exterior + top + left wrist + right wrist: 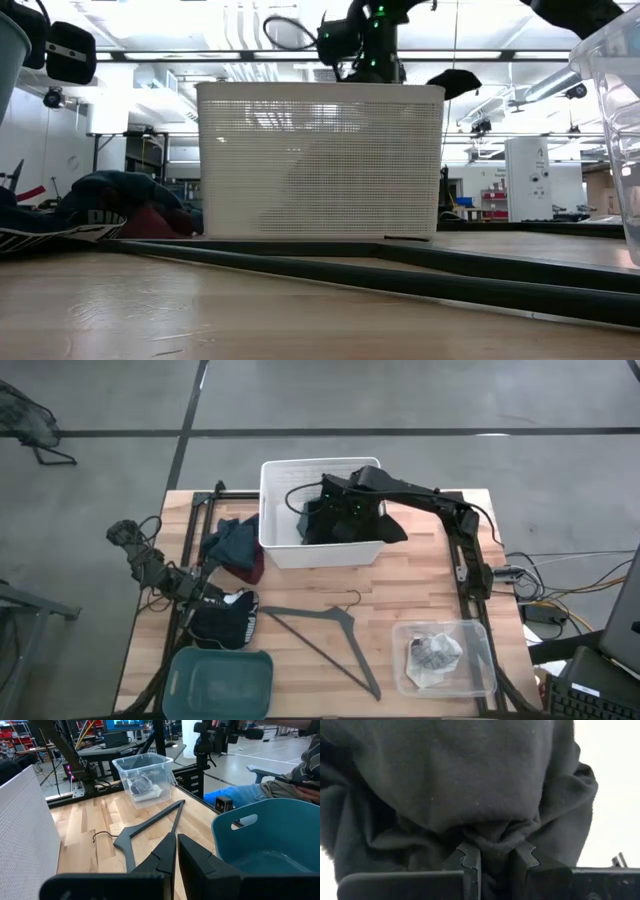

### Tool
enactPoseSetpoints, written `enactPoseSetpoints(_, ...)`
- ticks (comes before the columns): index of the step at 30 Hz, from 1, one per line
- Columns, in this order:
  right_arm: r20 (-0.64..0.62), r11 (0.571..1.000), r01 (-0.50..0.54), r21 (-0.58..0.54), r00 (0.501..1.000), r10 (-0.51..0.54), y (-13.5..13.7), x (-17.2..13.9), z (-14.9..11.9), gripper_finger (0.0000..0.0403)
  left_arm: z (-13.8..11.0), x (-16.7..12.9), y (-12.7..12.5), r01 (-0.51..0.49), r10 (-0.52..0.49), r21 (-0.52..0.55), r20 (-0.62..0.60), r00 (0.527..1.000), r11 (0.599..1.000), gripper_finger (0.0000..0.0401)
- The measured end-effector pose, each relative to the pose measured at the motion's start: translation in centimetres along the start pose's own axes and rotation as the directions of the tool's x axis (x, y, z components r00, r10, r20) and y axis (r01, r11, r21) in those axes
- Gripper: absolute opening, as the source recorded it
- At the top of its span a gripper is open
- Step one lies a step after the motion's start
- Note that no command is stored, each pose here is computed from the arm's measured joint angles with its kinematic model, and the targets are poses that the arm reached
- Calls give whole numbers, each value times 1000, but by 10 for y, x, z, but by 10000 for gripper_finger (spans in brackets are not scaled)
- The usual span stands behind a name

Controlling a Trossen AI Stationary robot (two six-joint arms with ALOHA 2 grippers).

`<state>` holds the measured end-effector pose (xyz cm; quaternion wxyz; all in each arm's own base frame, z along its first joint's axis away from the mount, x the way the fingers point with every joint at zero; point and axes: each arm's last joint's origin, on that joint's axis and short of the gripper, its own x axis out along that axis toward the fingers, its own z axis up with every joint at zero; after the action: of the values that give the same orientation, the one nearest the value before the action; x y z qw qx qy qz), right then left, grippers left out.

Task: Pick & Place Cloths
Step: Put the black shirt into the white laundry bin, then put the dark blue shorts into the dark green bin

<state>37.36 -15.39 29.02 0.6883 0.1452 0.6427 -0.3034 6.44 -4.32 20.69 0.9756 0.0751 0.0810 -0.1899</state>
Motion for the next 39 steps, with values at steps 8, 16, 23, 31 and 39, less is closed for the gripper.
enactPoseSetpoints(8,71,999,-42,5,997,41,-2,-17,-3,60,0,0,0,0,0,-1,1,1000,1000,23)
enactPoseSetpoints(16,212,996,-83,-32,973,88,-8,-57,-7,221,0,0,0,0,0,0,1,1000,1000,23)
enactPoseSetpoints(23,401,996,-62,-59,912,81,-16,-106,-32,295,0,0,0,0,0,0,0,1000,1000,23)
enactPoseSetpoints(31,555,983,-75,-170,817,159,-11,-134,-83,266,0,0,0,0,0,0,0,1000,1000,23)
enactPoseSetpoints(39,710,972,-143,-187,664,234,-28,-118,-154,219,0,0,0,0,0,0,0,1000,1000,23)
